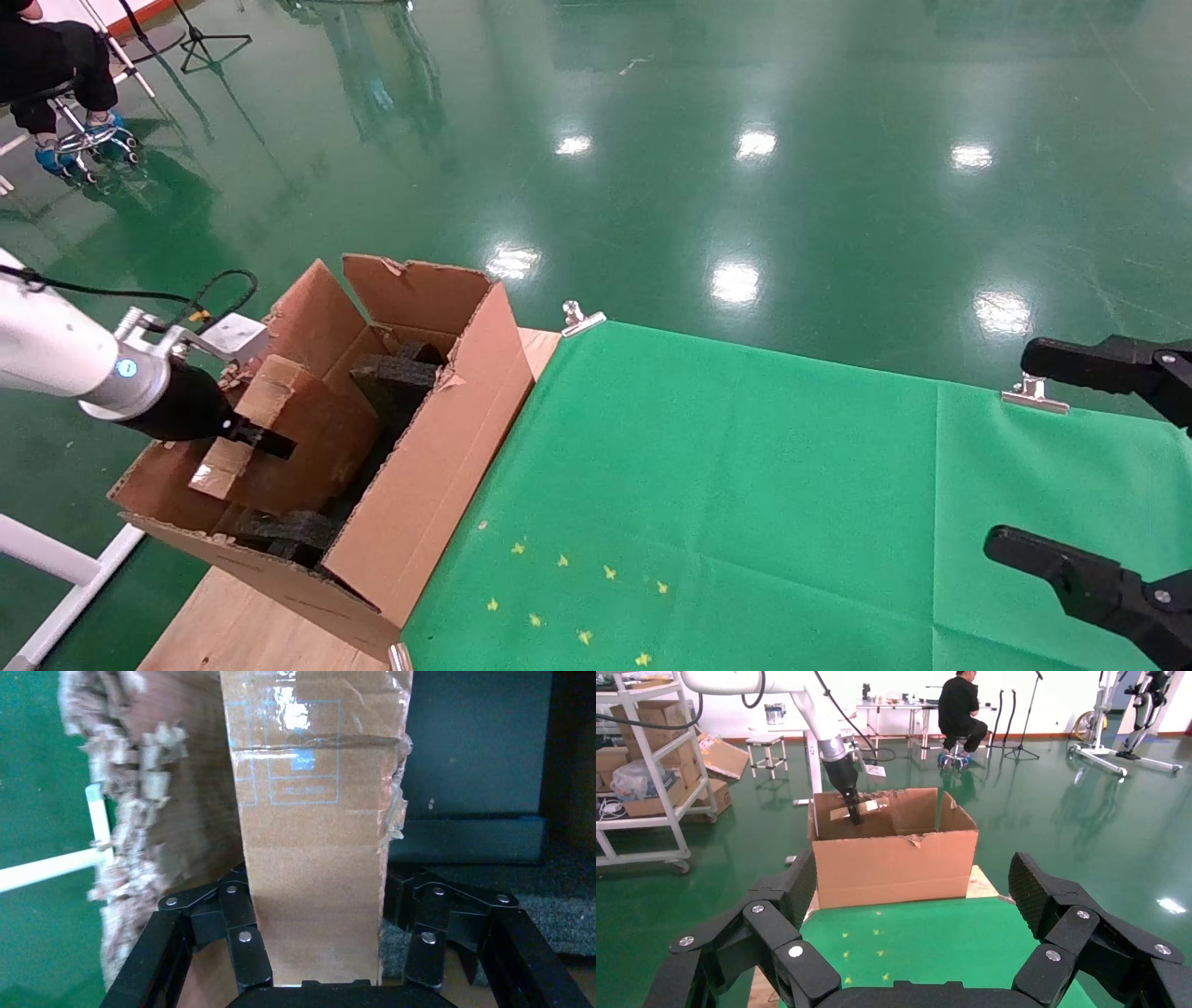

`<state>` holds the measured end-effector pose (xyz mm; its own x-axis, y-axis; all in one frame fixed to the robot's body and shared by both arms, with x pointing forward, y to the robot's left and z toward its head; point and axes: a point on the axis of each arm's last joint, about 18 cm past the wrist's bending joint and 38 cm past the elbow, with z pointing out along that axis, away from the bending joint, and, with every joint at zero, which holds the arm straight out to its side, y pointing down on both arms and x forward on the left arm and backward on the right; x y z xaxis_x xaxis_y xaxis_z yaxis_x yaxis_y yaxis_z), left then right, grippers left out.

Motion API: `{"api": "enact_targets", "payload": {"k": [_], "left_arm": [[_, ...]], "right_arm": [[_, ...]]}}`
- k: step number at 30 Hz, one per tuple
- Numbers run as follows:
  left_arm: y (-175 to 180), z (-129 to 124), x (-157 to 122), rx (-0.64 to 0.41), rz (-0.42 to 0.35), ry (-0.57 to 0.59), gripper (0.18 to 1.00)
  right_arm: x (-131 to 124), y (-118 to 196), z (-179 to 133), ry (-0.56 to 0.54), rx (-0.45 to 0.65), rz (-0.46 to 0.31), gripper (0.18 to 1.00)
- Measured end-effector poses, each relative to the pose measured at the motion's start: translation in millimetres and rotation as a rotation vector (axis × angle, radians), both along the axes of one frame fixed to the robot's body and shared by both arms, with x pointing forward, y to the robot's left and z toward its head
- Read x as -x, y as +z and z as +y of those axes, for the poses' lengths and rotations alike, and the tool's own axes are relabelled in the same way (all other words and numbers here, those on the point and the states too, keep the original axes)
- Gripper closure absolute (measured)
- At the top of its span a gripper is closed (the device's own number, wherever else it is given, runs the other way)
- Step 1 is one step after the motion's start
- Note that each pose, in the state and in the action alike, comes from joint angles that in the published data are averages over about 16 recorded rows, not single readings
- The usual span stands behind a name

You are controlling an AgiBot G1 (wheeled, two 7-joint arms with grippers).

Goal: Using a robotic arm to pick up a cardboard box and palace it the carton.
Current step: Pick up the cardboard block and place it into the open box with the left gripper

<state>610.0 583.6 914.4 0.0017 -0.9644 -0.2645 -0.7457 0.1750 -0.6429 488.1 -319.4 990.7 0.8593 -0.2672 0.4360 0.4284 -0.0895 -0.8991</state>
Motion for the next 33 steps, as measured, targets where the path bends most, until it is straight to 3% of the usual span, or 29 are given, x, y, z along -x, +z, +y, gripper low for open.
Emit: {"api": "enact_targets", "payload": {"k": [10, 17, 28, 33], "left_arm": [[-10.1, -1.4, -3.5, 0.007, 0.009, 0.011, 0.919], [-8.6, -1.7, -2.8, 0.007, 0.009, 0.007, 0.870], [-7.9, -1.8, -1.3, 0.007, 0.015, 0.004, 0.692], [-5.4, -2.3, -1.5, 0.006, 0.011, -0.001, 0.565]], "right_arm": [[0.0, 0.0, -0.1, 0.000, 0.000, 0.000, 0.178], [0.0, 0.0, -0.1, 0.000, 0.000, 0.000, 0.178], [0.0, 0.0, -0.1, 0.000, 0.000, 0.000, 0.178], [0.0, 0.0, -0.1, 0.000, 0.000, 0.000, 0.178]]}}
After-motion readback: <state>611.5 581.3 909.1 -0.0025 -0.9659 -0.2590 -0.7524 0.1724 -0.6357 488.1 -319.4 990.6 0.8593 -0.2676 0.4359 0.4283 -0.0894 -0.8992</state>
